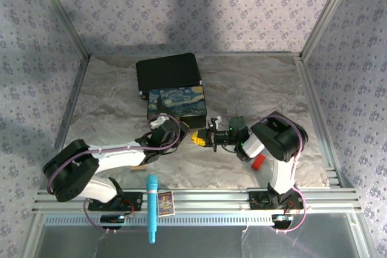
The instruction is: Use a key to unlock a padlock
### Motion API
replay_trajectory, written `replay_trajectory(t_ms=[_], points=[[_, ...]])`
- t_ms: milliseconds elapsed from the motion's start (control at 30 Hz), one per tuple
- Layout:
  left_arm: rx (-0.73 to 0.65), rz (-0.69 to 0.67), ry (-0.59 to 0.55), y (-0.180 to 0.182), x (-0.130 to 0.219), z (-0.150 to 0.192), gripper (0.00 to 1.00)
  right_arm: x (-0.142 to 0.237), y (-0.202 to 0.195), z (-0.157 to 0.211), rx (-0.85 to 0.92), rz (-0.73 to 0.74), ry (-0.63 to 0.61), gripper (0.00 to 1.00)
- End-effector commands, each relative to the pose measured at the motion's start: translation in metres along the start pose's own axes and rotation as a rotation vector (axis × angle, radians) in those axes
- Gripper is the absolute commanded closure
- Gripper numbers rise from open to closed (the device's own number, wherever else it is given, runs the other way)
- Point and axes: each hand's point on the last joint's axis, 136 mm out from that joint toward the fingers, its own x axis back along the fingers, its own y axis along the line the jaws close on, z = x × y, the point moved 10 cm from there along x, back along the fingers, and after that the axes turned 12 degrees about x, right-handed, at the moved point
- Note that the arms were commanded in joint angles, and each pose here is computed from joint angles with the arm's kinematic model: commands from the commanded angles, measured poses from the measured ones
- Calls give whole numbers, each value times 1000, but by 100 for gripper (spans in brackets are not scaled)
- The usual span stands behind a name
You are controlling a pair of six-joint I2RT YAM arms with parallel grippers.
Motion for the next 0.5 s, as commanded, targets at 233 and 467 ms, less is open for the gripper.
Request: replay_trajectory(t_ms=[233, 467], points=[[25, 291, 263, -41, 15, 33, 100, -6, 19, -35, 38, -73, -9, 100], [25, 277, 305, -43, 10, 41, 100, -6, 26, -43, 66, -91, -41, 100]])
